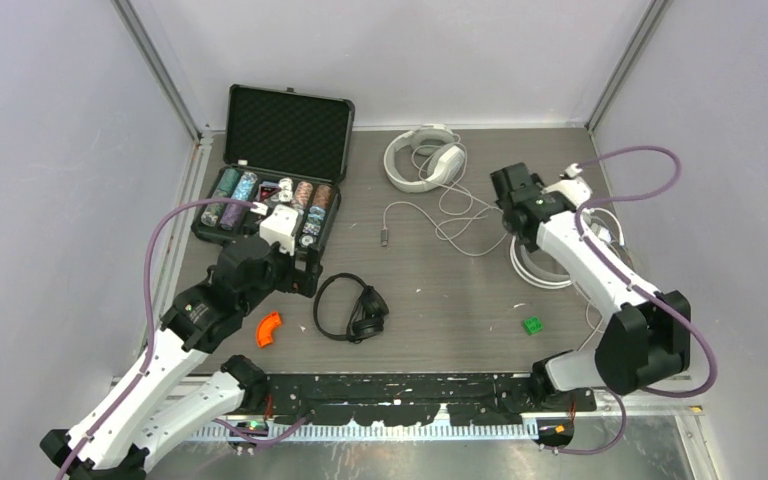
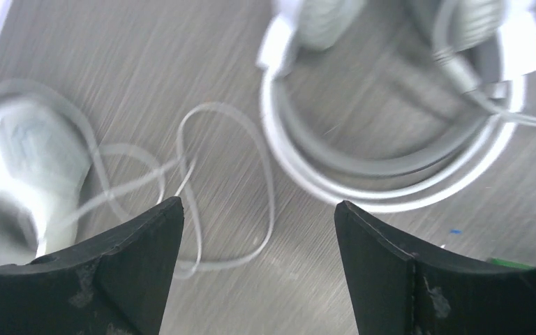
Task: Wrap the headphones
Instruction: Place the headphones at the center of the board, then pick up the headphones from the center of the board.
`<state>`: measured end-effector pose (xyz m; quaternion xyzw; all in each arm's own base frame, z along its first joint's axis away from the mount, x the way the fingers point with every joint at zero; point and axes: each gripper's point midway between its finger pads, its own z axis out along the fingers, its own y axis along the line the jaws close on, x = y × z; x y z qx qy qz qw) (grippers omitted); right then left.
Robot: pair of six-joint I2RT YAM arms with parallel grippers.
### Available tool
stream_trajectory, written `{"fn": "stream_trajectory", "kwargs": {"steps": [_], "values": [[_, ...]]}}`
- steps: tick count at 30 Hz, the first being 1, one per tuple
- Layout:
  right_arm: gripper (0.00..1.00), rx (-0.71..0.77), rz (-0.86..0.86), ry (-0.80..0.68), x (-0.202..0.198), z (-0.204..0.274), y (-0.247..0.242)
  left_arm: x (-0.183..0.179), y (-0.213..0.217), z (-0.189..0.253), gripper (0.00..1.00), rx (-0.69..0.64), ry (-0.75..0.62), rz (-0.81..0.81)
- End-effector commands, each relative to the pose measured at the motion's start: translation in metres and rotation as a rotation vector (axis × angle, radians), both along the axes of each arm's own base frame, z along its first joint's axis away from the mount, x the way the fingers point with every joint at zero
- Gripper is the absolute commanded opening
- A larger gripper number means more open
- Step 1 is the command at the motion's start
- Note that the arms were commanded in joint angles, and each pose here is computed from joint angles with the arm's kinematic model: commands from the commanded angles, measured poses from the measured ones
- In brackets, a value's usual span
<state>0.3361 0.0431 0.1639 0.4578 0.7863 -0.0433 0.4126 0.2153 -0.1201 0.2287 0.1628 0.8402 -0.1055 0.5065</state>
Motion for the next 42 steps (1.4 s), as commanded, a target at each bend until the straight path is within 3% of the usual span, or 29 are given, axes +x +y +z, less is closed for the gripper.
{"fn": "stream_trajectory", "kwargs": {"steps": [1, 6, 11, 15, 21, 27, 34, 42], "values": [[0.84, -0.014, -0.304, 0.026, -0.012, -0.003, -0.061, 0.013, -0.003, 0.032, 1.0, -0.05, -0.123, 0.01], [0.84, -0.153, -0.175, 0.117, 0.015, -0.007, -0.084, 0.008, -0.004, 0.033, 1.0, -0.045, -0.136, -0.017], [0.84, -0.318, 0.393, 0.321, 0.04, -0.001, -0.071, 0.002, -0.008, 0.035, 1.0, -0.048, -0.152, -0.057], [0.85, -0.525, 0.562, 0.509, 0.044, 0.002, -0.089, 0.0, -0.013, 0.035, 1.0, -0.049, -0.152, -0.081], [0.88, -0.628, 1.042, 0.833, 0.027, -0.016, -0.089, -0.003, -0.021, 0.032, 1.0, -0.041, -0.143, -0.114], [0.88, -0.747, 1.357, 0.862, 0.021, -0.002, -0.102, -0.004, -0.03, 0.023, 1.0, -0.015, -0.115, -0.149], [0.85, -0.701, 1.51, 0.963, 0.031, -0.018, -0.14, -0.003, -0.03, 0.019, 0.99, 0.005, -0.11, -0.147], [0.83, -0.77, 1.693, 0.876, 0.069, -0.036, -0.144, 0.0, -0.031, 0.012, 0.99, 0.027, -0.089, -0.148]]}}
